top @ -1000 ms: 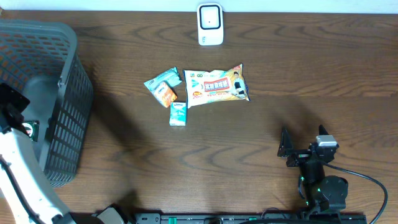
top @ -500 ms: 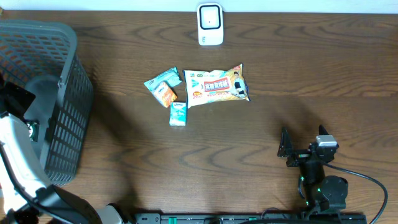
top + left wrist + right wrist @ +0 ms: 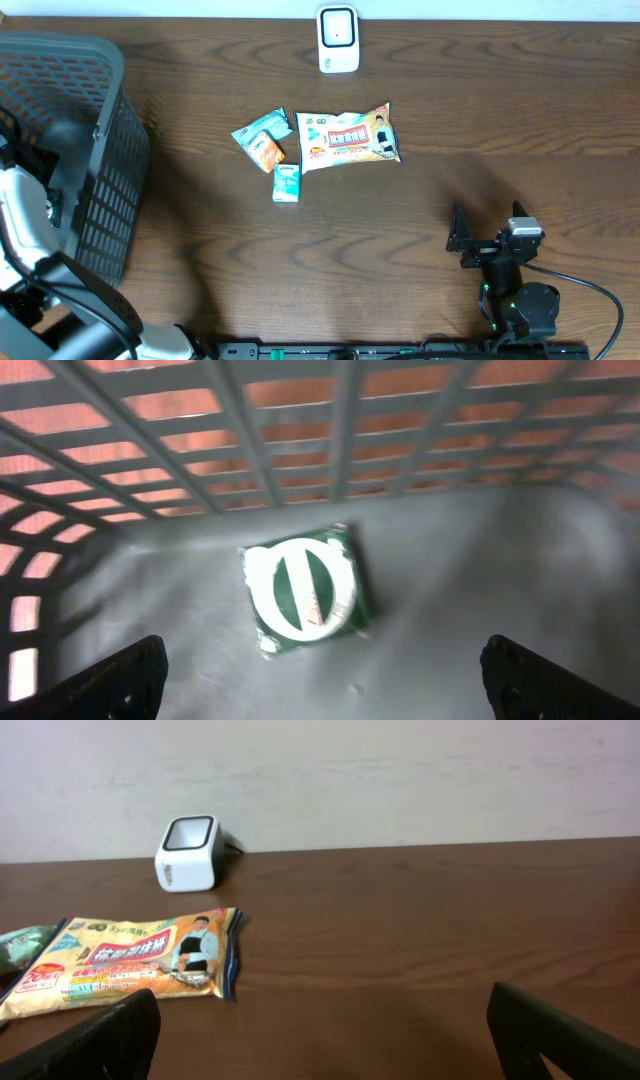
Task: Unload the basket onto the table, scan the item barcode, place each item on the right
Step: 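Reach the left gripper into the basket and grasp the green Zam-Buk tin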
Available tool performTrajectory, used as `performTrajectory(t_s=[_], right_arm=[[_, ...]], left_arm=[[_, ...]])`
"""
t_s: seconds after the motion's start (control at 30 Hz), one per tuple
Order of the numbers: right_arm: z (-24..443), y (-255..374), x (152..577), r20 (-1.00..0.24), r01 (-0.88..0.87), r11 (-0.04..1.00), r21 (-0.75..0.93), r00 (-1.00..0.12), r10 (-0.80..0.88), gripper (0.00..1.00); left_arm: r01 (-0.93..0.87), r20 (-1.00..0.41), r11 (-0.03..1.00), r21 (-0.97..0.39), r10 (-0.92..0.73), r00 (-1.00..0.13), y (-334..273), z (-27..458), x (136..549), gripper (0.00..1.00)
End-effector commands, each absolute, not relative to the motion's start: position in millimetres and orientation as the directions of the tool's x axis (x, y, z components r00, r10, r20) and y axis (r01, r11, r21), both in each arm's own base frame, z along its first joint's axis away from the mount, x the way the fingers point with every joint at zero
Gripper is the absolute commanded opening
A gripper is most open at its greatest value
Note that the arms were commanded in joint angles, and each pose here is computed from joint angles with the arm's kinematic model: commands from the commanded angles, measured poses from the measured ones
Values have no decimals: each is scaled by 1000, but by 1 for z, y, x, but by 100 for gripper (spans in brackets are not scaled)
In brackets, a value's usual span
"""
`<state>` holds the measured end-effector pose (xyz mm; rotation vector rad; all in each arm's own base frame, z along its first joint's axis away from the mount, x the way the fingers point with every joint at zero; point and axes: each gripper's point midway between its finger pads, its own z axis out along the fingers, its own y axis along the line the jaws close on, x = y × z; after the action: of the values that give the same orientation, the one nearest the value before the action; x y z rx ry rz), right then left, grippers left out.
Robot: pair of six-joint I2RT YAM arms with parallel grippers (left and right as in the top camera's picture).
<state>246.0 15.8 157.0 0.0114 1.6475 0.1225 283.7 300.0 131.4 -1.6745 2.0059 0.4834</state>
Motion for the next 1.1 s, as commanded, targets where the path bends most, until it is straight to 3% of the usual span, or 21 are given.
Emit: performTrajectory(t_s=[0.0,0.37,0.6,0.8,1.07], right_arm=[[156,16,246,-995,-66,995,72,-81,66,99],[156,16,246,-995,-67,995,72,-80,66,99],[156,16,246,-995,-66,995,72,-81,66,99],[156,16,246,-995,-67,995,72,-80,66,99],[156,16,246,-995,-66,995,72,-81,66,99]], left_arm=[[-990,-589,118,75,-796,-140,313,115,267,98],[-967,-540,191,166,-803,-251,319,76,274,98],[-993,-531,73,90,-840,-110,316,59,275,98],[-996,-534,91,12,-841,-84,319,54,292,98],[-996,-509,85,39,-856,-93,318,30,291,98]])
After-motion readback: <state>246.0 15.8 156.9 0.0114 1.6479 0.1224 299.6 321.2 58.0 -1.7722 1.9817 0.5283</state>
